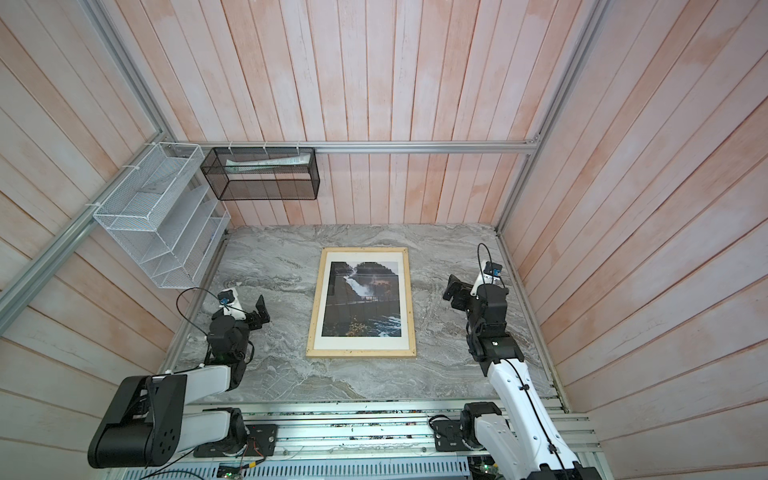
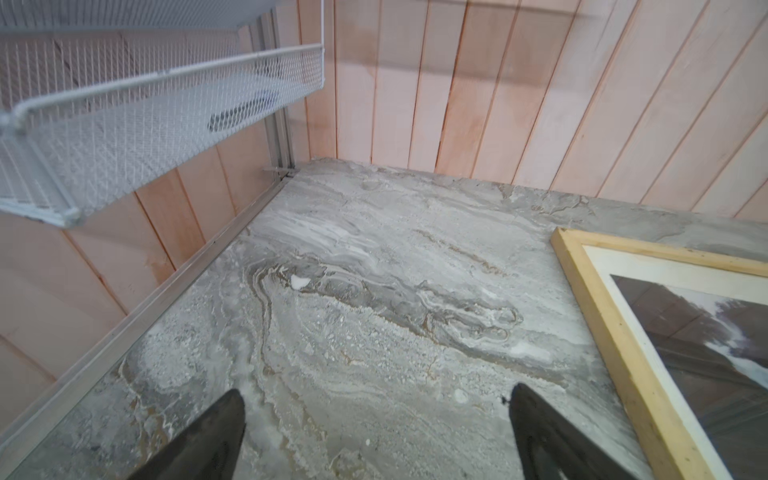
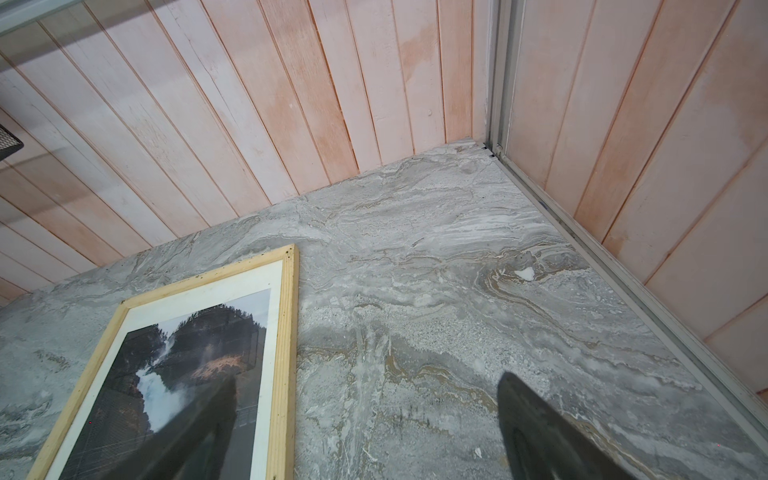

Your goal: Put the photo into the frame

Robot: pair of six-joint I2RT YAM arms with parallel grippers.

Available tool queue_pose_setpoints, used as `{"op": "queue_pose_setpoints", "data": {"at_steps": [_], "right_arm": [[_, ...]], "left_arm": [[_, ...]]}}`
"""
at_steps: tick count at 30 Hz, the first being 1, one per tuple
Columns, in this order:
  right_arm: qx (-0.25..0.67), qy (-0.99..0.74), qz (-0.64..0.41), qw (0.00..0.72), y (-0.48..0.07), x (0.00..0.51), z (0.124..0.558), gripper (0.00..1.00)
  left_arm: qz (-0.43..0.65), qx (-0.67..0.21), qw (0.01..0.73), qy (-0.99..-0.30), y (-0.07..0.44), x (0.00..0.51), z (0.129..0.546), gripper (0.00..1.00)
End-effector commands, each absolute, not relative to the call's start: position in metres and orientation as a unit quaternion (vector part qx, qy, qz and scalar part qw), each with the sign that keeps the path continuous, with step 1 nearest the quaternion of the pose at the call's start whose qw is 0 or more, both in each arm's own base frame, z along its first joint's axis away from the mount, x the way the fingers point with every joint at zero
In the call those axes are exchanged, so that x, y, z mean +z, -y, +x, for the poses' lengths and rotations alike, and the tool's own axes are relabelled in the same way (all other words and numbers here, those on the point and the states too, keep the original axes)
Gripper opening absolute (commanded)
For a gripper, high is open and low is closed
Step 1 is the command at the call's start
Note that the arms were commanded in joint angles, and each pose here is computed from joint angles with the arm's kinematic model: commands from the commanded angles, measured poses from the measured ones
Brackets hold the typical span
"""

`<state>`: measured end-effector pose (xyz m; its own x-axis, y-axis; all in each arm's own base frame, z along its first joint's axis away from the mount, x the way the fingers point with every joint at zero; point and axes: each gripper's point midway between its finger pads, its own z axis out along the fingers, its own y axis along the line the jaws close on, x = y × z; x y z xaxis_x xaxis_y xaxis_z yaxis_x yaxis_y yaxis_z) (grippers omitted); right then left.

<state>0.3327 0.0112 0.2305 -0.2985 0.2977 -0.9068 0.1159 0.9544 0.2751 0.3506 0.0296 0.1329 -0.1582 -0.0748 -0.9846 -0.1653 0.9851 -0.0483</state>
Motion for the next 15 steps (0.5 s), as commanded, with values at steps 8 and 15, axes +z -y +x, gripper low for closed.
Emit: {"op": "queue_pose_setpoints", "data": {"at_steps": [8,15], "right_arm": [[0.072,-0.801,0.126,0.581,-0.01,0.227,0.336,0.98],[0.068,-0.777,0.11,0.616,-0.009,0.22,0.333,0.98]], "left_arm": [[-0.05,0.016,0.674,-0.737,-0.019,0.137,0.375,1.0],[-0.077,0.035,0.663,-0.744,-0.029,0.13,0.382,1.0]]}}
